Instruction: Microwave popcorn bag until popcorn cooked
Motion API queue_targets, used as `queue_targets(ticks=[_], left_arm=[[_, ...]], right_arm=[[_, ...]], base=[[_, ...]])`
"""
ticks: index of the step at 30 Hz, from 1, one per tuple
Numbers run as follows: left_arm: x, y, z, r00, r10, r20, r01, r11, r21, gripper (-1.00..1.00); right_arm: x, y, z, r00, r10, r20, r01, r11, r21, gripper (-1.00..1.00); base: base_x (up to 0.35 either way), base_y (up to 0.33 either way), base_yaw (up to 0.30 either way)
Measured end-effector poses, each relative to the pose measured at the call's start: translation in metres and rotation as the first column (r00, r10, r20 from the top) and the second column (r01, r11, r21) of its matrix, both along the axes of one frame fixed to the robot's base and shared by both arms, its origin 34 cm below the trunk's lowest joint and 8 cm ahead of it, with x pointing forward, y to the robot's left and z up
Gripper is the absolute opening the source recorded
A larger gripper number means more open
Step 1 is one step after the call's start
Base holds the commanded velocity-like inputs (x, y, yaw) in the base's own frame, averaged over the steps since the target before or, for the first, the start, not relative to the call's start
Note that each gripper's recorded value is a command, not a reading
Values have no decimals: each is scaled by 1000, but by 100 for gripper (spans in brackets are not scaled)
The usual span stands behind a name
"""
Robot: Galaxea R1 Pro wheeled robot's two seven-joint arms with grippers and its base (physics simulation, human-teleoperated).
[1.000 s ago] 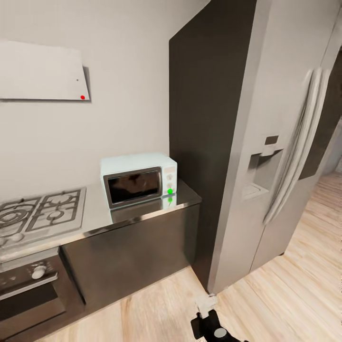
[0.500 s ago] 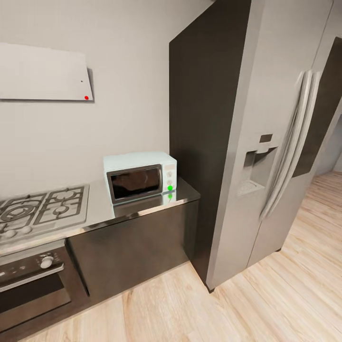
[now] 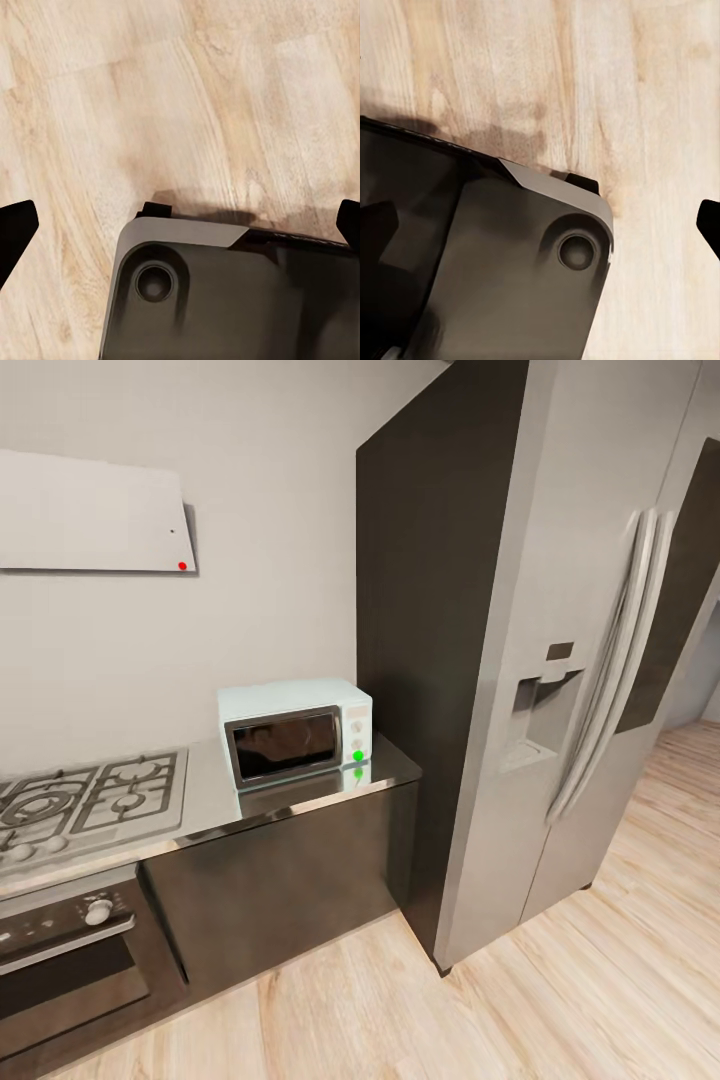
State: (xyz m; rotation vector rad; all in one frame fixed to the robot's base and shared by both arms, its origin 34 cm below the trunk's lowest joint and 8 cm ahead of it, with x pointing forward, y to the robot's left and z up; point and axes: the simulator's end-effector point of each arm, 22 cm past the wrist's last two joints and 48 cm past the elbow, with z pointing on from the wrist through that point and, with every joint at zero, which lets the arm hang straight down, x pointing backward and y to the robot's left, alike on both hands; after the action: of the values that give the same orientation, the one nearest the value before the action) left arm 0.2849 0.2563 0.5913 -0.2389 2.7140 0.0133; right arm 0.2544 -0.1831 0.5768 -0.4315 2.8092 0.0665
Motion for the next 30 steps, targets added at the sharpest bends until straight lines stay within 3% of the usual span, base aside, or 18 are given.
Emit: queue_targets(ticks=[30], left_arm=[[0,0,0,1000,0,0,0,1000,0,100]], right_arm=[[0,0,0,1000,0,0,0,1000,-1,100]], base=[[0,0,0]])
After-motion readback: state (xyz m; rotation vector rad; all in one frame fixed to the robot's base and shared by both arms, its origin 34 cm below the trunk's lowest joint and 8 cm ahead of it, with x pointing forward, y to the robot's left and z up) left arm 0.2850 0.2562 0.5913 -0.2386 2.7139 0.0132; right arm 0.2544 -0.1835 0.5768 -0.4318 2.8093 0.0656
